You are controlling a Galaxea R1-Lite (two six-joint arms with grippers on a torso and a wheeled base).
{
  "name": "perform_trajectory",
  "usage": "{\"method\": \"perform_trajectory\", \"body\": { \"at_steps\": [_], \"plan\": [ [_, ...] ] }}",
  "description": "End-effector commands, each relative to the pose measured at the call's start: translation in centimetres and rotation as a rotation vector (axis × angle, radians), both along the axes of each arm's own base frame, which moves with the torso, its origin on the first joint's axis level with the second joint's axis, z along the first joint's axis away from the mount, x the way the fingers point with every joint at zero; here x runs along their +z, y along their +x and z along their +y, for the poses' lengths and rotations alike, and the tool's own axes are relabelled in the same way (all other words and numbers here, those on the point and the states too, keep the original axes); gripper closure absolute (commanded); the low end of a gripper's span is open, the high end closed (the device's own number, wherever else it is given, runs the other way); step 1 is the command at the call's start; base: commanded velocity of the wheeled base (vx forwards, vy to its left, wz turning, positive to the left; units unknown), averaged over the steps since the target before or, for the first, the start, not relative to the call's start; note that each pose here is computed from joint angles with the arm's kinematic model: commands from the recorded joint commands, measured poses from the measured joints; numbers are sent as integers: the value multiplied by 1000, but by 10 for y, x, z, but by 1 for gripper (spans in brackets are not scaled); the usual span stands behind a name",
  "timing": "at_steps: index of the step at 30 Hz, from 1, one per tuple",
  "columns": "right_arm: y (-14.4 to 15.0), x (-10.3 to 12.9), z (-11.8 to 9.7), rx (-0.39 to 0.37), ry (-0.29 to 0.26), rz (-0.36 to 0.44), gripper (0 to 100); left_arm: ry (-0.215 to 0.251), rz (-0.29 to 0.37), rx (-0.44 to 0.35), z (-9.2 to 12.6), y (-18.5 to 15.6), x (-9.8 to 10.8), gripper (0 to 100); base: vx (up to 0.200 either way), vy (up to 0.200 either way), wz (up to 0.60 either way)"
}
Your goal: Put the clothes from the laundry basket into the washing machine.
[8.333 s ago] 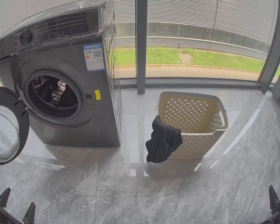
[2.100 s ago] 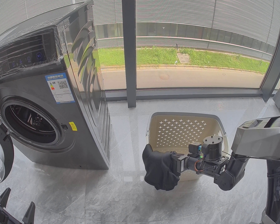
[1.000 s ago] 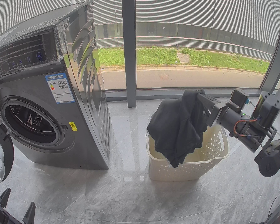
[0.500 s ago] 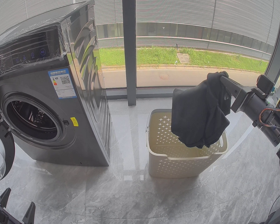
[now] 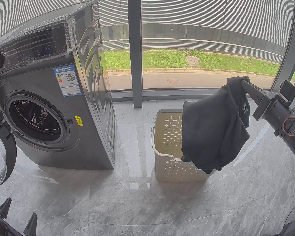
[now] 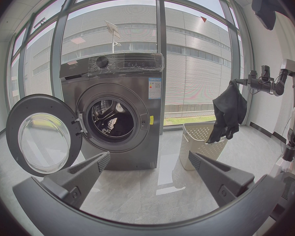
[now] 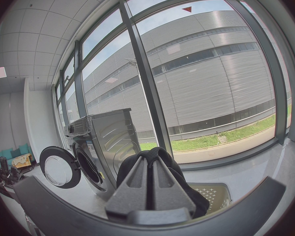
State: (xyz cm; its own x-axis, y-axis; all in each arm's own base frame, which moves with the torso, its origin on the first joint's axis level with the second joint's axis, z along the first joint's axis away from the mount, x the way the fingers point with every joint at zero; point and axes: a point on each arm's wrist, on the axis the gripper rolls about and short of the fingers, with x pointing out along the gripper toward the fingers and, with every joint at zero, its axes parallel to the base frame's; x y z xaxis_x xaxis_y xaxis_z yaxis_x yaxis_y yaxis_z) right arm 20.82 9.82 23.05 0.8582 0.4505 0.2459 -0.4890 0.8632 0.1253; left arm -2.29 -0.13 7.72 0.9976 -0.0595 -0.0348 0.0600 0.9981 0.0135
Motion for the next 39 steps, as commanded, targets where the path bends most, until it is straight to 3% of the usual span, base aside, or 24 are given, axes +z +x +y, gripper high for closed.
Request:
{"method": "perform_trajectory", "body": {
  "at_steps": [1,16,39],
  "plan": [
    [-1,0,0,1,0,0,100,0,-1,0,0,0,-5,0,0,200,0],
    [0,-3,-1,-29,-1,13,100,0,-1,0,0,0,-5,0,0,200,0],
    [-2,-5,2,-16,-8,27,100,0,-1,0,0,0,-5,0,0,183,0]
  ]
}}
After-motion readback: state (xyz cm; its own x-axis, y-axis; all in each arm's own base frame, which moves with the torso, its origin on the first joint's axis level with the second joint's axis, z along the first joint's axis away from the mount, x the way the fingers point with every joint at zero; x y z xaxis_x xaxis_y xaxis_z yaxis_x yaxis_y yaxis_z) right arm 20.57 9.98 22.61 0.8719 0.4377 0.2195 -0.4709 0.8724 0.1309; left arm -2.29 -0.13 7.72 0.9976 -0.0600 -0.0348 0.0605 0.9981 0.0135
